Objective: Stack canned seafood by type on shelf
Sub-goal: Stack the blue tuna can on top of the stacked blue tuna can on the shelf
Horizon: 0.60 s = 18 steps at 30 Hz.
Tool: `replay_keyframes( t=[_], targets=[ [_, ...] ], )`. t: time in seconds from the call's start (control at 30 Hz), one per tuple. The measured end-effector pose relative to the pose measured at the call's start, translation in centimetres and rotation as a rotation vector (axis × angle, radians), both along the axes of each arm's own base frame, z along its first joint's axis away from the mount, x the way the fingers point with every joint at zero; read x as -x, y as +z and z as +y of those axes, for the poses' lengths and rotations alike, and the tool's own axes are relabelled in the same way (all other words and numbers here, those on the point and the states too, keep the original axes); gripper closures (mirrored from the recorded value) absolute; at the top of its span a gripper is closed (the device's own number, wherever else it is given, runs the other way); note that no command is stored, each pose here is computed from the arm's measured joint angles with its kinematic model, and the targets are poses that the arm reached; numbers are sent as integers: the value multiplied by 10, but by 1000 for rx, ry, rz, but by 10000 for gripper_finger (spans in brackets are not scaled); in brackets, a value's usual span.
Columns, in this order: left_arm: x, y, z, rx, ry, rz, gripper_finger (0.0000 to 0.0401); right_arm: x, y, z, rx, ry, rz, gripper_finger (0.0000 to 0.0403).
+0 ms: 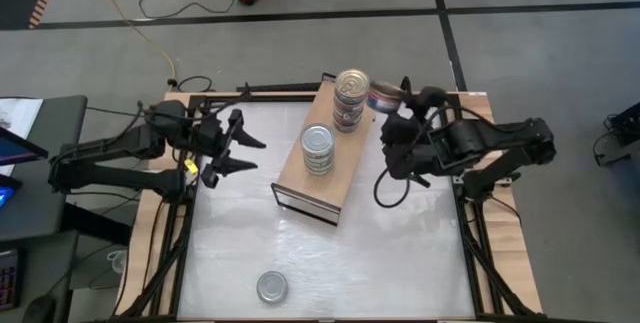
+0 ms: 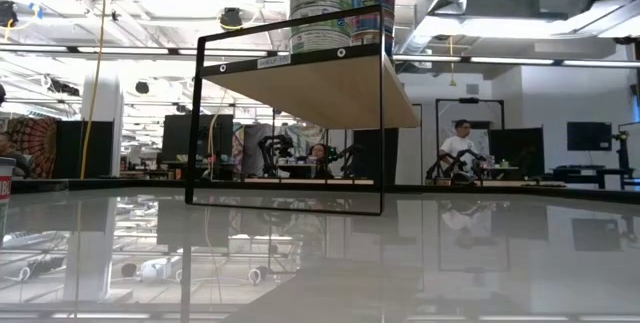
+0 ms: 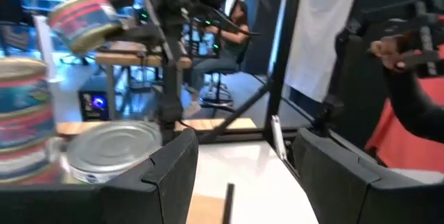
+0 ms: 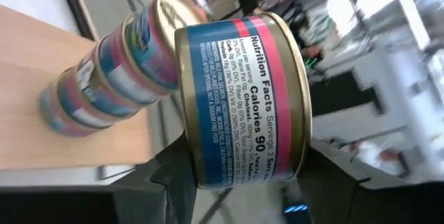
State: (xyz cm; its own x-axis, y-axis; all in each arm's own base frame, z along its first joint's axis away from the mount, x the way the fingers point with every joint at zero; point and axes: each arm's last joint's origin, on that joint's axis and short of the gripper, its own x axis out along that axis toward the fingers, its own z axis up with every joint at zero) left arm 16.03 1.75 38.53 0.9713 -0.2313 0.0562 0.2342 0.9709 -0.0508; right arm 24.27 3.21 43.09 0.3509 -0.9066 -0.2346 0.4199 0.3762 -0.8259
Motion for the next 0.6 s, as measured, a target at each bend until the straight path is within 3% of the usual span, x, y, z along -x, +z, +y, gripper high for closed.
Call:
replay_keyframes(
  t=[0.3,0.6],
  targets=[
    [0,2,1,19,45,1,177,-36,18,-15,178,29,198,173],
    [3,2,1,37,51,9,177,-73,6,-41,221,59,388,173]
  ],
)
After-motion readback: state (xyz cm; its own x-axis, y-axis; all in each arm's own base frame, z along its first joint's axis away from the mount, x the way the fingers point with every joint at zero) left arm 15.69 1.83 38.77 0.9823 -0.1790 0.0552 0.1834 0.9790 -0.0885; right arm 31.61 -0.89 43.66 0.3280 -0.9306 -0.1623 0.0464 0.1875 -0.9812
